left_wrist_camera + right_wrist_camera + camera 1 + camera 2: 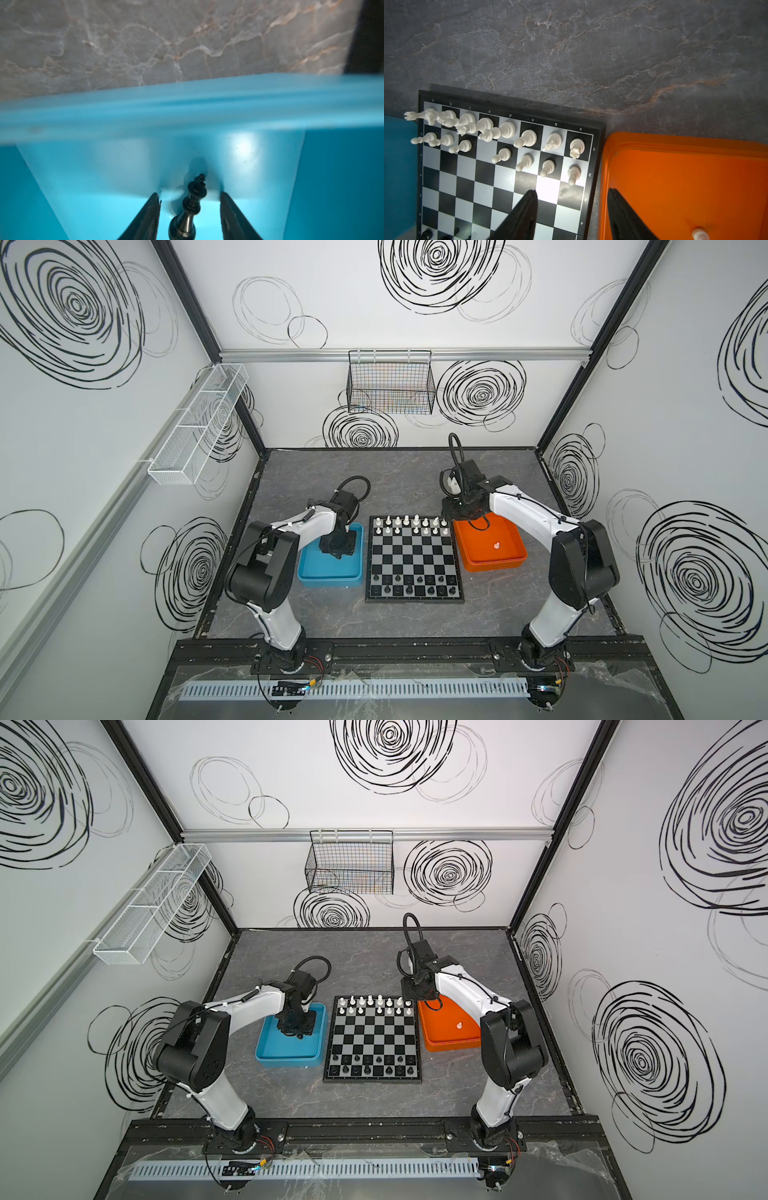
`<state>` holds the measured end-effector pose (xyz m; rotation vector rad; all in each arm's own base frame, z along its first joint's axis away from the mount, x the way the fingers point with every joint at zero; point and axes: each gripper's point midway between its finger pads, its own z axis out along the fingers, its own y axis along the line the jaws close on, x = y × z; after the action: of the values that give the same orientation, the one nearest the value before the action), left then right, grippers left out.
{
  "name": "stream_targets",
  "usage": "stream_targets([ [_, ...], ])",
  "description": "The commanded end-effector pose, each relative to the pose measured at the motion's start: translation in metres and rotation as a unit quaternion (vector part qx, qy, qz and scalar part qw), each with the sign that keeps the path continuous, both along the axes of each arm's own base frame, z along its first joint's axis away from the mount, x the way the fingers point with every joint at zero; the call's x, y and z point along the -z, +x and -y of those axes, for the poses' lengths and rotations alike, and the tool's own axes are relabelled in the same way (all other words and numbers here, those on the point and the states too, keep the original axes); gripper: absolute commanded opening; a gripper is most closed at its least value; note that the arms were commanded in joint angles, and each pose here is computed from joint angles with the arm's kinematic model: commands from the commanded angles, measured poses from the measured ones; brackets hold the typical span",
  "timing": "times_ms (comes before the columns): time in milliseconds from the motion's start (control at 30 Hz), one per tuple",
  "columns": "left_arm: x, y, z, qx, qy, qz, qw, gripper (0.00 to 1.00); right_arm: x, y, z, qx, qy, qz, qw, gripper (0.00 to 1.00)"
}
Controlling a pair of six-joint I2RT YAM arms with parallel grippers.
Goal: Set up the chess pieces on the board
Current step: 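Return the right gripper over the orange tray while the left gripper grasps the black king, then lift the black king out of the blue tray with the left gripper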
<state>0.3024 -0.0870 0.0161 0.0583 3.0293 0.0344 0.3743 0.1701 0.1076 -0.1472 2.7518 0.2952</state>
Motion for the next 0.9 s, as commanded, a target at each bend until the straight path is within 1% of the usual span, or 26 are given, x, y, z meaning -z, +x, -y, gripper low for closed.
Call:
stream_targets([
  [0, 0.006, -0.008, 0.0, 0.009, 0.007, -0.017, 1.0, 0.46, -0.007, 0.002, 0.002, -0.003, 0.003, 0.013, 1.0, 0.58],
  [200, 0.009, -0.013, 0.004, 0.012, 0.002, -0.025, 1.0, 0.35, -0.007, 0.004, 0.001, -0.002, 0.004, 0.013, 1.0, 0.58],
  [233, 0.01, -0.015, 0.005, 0.013, 0.002, -0.028, 1.0, 0.31, -0.008, 0.005, 0.0, -0.003, 0.005, 0.014, 1.0, 0.58],
  [333, 0.011, -0.018, 0.005, 0.013, 0.0, -0.032, 0.999, 0.26, -0.008, 0.005, 0.002, 0.0, 0.003, 0.013, 1.0, 0.58],
  [600, 0.008, -0.019, 0.006, 0.014, -0.004, -0.032, 0.999, 0.24, -0.01, 0.006, 0.001, -0.002, 0.003, 0.014, 1.0, 0.58],
  [733, 0.003, -0.017, 0.008, 0.013, -0.013, -0.027, 0.999, 0.17, -0.012, 0.008, 0.0, -0.002, 0.003, 0.016, 1.0, 0.57],
  [867, 0.0, -0.016, 0.009, 0.011, -0.019, -0.024, 0.999, 0.15, -0.013, 0.009, 0.0, -0.002, 0.003, 0.016, 1.0, 0.57],
])
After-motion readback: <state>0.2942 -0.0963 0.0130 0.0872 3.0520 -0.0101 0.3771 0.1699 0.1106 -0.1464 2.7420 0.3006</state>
